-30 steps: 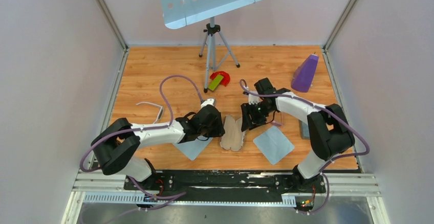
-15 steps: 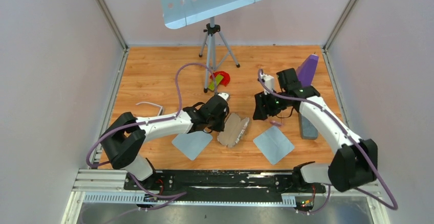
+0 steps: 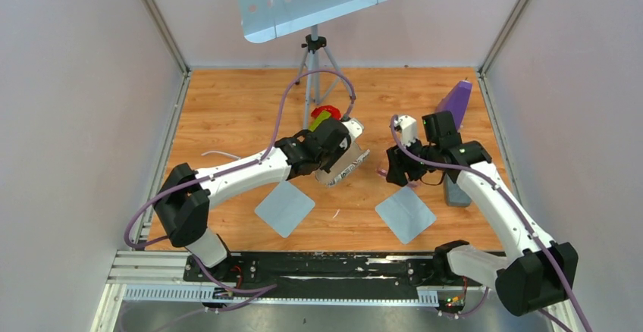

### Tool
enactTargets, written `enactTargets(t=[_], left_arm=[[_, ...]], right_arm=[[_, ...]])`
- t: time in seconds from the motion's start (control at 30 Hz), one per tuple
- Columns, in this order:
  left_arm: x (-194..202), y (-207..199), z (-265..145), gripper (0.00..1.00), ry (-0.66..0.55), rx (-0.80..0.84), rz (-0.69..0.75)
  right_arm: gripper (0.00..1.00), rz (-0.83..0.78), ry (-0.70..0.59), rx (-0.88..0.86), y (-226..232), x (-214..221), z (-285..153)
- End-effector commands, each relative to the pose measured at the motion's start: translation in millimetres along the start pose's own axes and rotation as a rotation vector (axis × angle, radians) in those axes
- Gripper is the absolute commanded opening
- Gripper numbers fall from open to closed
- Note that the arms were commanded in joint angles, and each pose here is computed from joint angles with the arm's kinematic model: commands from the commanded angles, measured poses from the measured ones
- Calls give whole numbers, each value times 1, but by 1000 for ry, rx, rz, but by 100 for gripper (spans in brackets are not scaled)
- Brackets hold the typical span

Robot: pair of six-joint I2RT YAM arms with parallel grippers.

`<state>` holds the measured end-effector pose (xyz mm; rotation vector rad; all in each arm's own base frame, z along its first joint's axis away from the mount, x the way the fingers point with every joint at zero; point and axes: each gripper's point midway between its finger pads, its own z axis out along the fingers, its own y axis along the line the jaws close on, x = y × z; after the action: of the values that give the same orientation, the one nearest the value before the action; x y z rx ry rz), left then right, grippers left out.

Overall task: Organize the sunglasses
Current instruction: Place the sunglasses case at the center of the board.

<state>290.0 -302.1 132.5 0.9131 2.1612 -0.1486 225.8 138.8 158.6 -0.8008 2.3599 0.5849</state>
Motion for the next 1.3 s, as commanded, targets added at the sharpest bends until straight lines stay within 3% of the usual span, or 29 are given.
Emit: enactTargets(t=[0.0,0.17,0.37,0.57,0.9,1.0,1.27], left_arm=[[-24,42,-5,0,-26,-193,262],[-14,72,-1,0,-7,-359,512],[-27,80,4,0,-211,-519,726],[-29,71,18,0,-269,-605,876],[-22,42,33,0,-388,-689,968],[-12,36,26,0,-444,-666,955],[12,23,23,0,-453,-585,937]], right_arm=[[60,-20,18,45,-8,13,-5],[60,-19,4,51,-7,19,-5],[61,-6,-22,82,-12,21,-6],[61,14,-36,99,-15,21,-9],[62,45,-38,99,-20,20,-8],[62,49,-40,99,-20,20,-9],[62,60,-33,94,-22,21,-8]])
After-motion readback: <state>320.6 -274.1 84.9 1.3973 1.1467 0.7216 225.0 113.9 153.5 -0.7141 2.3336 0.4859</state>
